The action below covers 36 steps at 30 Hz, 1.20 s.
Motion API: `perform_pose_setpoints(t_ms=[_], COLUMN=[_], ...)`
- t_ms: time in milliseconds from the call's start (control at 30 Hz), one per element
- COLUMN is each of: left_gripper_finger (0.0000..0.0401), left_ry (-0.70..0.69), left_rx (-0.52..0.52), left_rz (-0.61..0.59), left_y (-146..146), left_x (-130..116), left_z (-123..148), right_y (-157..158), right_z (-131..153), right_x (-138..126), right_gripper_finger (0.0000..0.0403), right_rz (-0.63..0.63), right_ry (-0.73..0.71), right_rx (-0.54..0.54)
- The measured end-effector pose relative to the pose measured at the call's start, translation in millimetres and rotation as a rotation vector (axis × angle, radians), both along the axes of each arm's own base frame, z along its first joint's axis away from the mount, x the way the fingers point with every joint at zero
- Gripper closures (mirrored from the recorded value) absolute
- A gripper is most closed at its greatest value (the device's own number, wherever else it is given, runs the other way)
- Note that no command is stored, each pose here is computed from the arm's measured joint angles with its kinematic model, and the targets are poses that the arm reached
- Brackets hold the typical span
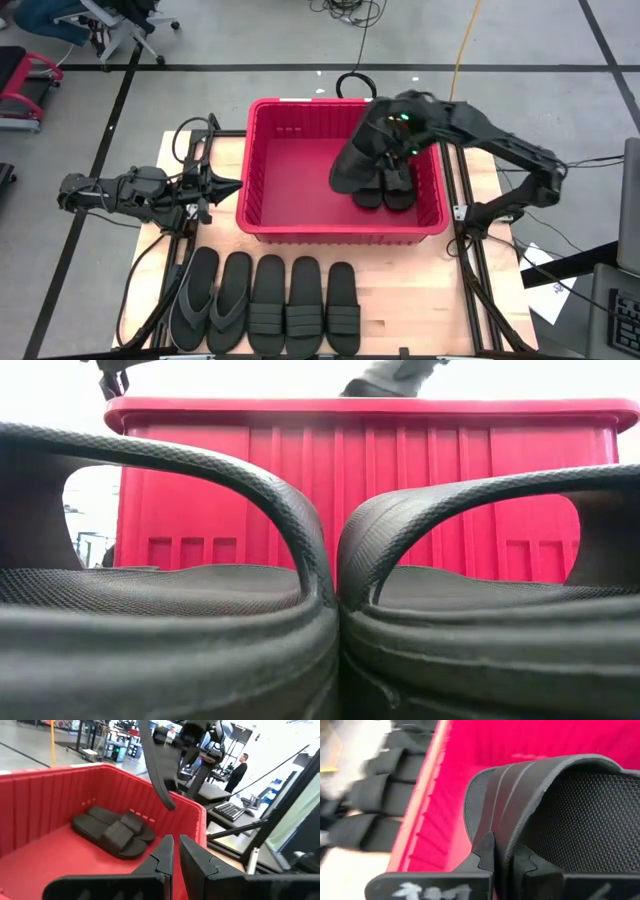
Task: Pick and place slides into bin
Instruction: Put the black slipper into the red bin
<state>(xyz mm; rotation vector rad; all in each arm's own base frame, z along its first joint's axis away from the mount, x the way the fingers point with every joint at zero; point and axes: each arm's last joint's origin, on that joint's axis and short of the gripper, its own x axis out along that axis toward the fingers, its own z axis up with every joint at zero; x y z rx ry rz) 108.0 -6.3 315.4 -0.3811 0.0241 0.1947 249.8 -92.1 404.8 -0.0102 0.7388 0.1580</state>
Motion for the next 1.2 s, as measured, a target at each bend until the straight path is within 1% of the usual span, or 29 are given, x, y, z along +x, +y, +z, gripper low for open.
perform_pose_setpoints(t_ms=[67, 100, 200, 300, 433, 533, 667, 767, 933, 1033, 1100, 1200], left_gripper_finger=[0.0375, 0.0375, 0.0375, 0.0375, 0.0375, 0.0375, 0.0375, 0.0375, 0.0375, 0.0375, 0.0375, 0.0375], left_ry=[0.006, 0.010, 0.027, 0.067, 0.134, 0.186, 0.194, 0.173, 0.171, 0.171, 0.169, 0.166], left_rx=[0.032, 0.048, 0.077, 0.116, 0.191, 0.225, 0.226, 0.194, 0.186, 0.182, 0.170, 0.157], left_rz=[0.004, 0.010, 0.034, 0.029, 0.019, 0.012, 0.011, 0.016, 0.019, 0.059, 0.076, 0.082], left_y=[0, 0, 1, 0, -1, -1, -1, -1, -1, 0, 1, 1], left_x=[0, 0, 3, 7, 12, 13, 13, 12, 12, 12, 12, 11], left_z=[0, 0, -1, -4, -9, -14, -15, -13, -13, -13, -13, -13], right_y=[-15, -23, -46, -64, -79, -84, -88, -90, -91, -88, -88, -92], right_z=[-13, -19, -39, -61, -92, -114, -135, -148, -158, -161, -163, -171], right_x=[10, 16, 36, 55, 71, 78, 81, 83, 89, 93, 98, 102], right_gripper_finger=[0.0399, 0.0399, 0.0399, 0.0399, 0.0399, 0.0399, 0.0399, 0.0399, 0.0399, 0.0399, 0.0399, 0.0399], right_rz=[0.039, 0.040, 0.015, -0.015, -0.021, 0.019, 0.103, 0.158, 0.238, 0.319, 0.334, 0.346], right_ry=[0.021, 0.026, 0.033, 0.055, 0.129, 0.199, 0.274, 0.311, 0.295, 0.244, 0.221, 0.207], right_rx=[0.051, 0.056, 0.049, 0.072, 0.112, 0.115, 0.108, 0.101, 0.061, 0.051, 0.024, 0.020])
